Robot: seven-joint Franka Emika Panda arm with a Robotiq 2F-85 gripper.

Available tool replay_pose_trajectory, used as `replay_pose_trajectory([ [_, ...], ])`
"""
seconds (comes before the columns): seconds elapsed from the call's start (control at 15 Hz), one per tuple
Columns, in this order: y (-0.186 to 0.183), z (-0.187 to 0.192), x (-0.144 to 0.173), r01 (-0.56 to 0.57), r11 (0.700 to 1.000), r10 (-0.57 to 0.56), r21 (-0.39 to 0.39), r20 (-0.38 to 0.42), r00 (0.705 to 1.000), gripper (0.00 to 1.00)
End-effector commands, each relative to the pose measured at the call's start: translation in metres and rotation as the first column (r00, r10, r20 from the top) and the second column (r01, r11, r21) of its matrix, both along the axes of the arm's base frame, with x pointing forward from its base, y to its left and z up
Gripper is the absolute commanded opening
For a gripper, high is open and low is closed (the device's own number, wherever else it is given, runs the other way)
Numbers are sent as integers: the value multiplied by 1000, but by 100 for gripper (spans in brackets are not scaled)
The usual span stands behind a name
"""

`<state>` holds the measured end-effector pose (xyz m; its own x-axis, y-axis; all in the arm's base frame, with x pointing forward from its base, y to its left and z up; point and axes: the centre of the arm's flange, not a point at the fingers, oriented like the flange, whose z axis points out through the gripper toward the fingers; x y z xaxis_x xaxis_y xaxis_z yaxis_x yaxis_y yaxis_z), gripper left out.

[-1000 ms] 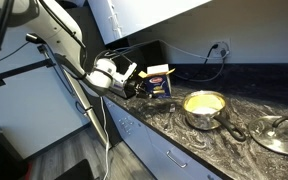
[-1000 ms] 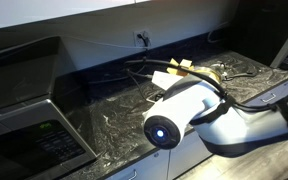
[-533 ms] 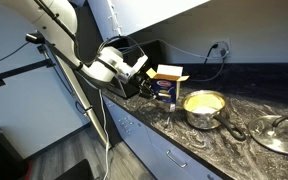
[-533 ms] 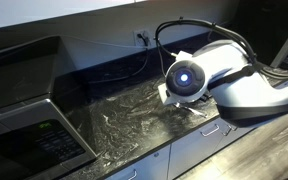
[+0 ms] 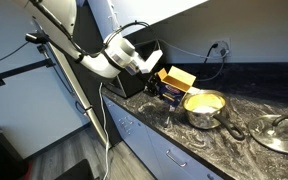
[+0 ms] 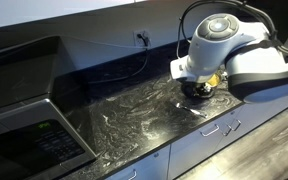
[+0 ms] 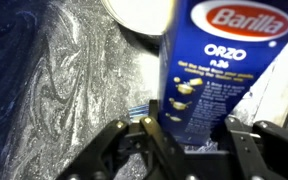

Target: Pour the contents in the box into the pot

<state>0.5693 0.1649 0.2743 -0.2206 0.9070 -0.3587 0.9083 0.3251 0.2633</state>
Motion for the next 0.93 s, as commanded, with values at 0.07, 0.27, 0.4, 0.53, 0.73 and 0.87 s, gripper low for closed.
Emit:
replay_pose_trajectory([
  [0.07,-22,37,-4,-12,990,16,138,-24,1000,22],
  [0.27,-27,54,-5,-30,974,39,224,-33,999,22],
  [0.4,-39,71,-1,-39,959,51,281,-34,998,22],
  [0.53,-47,86,2,-53,941,69,336,-36,997,22],
  [0.73,-38,69,13,-38,946,53,322,-39,998,47],
  [0.87,-38,71,13,-40,946,55,323,-37,998,47],
])
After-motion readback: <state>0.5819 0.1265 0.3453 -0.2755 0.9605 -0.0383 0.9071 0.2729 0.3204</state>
